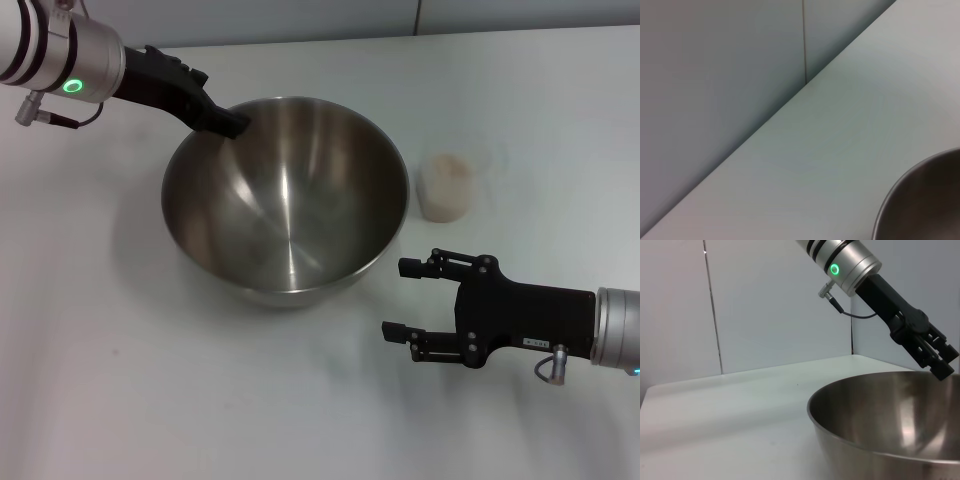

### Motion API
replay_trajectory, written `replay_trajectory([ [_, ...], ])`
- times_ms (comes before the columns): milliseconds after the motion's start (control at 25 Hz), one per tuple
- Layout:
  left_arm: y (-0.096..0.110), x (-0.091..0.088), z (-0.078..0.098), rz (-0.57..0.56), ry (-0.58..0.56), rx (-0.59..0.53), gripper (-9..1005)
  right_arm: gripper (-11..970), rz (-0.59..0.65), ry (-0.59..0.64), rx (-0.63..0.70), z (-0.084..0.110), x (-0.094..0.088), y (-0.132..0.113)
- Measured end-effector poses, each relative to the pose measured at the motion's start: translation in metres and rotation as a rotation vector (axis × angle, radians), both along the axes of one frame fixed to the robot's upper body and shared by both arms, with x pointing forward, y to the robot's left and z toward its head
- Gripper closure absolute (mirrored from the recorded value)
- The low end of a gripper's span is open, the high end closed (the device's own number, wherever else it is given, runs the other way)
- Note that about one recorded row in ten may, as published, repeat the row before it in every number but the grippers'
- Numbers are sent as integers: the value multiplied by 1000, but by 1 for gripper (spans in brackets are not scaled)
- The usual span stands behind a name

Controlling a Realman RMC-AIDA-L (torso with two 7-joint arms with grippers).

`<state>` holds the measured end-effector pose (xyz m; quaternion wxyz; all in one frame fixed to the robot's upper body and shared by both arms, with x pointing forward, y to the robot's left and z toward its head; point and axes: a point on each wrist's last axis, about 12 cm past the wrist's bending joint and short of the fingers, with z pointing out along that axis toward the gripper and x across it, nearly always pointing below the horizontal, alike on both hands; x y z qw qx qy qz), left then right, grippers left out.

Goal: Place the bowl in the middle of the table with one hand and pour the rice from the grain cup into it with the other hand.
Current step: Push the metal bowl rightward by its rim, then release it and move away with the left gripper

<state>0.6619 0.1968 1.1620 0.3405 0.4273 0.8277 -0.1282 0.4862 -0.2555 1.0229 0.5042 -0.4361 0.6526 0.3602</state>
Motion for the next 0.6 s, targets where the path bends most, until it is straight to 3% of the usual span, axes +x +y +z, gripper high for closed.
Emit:
replay_trajectory([
  [320, 9, -4, 3, 22, -13, -67, 156, 186, -6, -4, 5, 1, 1, 0],
  [480, 25, -15, 4, 37, -58, -212, 157, 186, -5, -6, 5, 1, 1, 0],
  [600, 47, -35, 1, 34, -118, -371, 157, 186, -4, -8, 5, 1, 2, 0],
])
